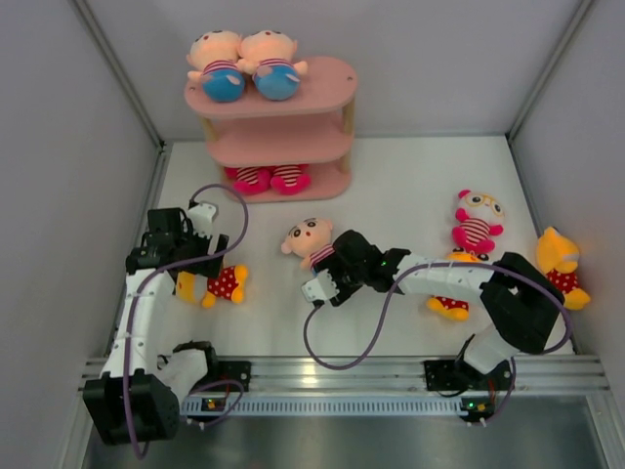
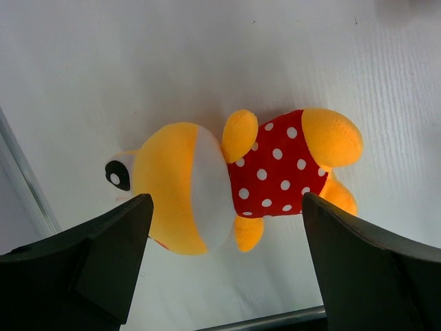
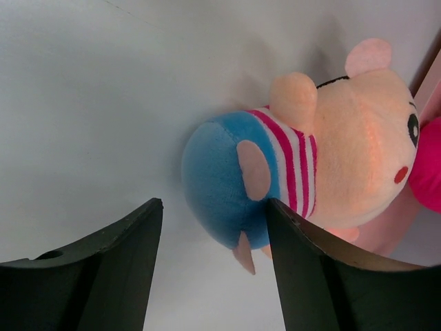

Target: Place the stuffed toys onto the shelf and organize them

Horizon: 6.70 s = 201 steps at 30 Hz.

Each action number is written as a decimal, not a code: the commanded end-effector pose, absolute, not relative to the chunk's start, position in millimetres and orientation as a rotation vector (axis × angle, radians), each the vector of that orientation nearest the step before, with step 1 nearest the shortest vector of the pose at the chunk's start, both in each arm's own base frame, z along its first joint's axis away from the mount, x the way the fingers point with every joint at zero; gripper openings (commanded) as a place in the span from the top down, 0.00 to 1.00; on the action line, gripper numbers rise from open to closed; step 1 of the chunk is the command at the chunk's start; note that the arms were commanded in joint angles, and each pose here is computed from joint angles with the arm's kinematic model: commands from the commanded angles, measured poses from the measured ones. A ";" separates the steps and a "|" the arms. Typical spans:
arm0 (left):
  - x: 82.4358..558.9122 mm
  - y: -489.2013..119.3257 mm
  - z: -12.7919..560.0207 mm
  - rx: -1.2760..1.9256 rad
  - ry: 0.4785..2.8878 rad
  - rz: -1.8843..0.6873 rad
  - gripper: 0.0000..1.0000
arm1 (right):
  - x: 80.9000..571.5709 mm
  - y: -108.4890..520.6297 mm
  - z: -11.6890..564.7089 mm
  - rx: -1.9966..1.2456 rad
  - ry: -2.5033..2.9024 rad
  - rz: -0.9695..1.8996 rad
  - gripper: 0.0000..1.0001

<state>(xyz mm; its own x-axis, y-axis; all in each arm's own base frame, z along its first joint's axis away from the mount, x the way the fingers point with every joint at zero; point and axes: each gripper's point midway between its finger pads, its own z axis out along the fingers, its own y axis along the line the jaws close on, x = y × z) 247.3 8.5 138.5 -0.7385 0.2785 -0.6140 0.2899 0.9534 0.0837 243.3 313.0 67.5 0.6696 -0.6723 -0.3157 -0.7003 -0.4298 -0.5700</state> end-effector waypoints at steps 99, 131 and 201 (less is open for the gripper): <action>253.1 -9.4 142.9 0.475 2.384 -0.076 0.06 | 464.8 308.9 506.1 -1.158 0.874 -0.281 0.18; 255.1 -10.2 139.9 0.485 2.401 -0.095 0.07 | 347.0 128.3 340.4 -0.015 1.753 0.164 0.01; 179.5 -322.9 226.8 2.302 0.742 -0.252 0.06 | 339.4 275.8 200.5 0.863 2.243 0.822 1.00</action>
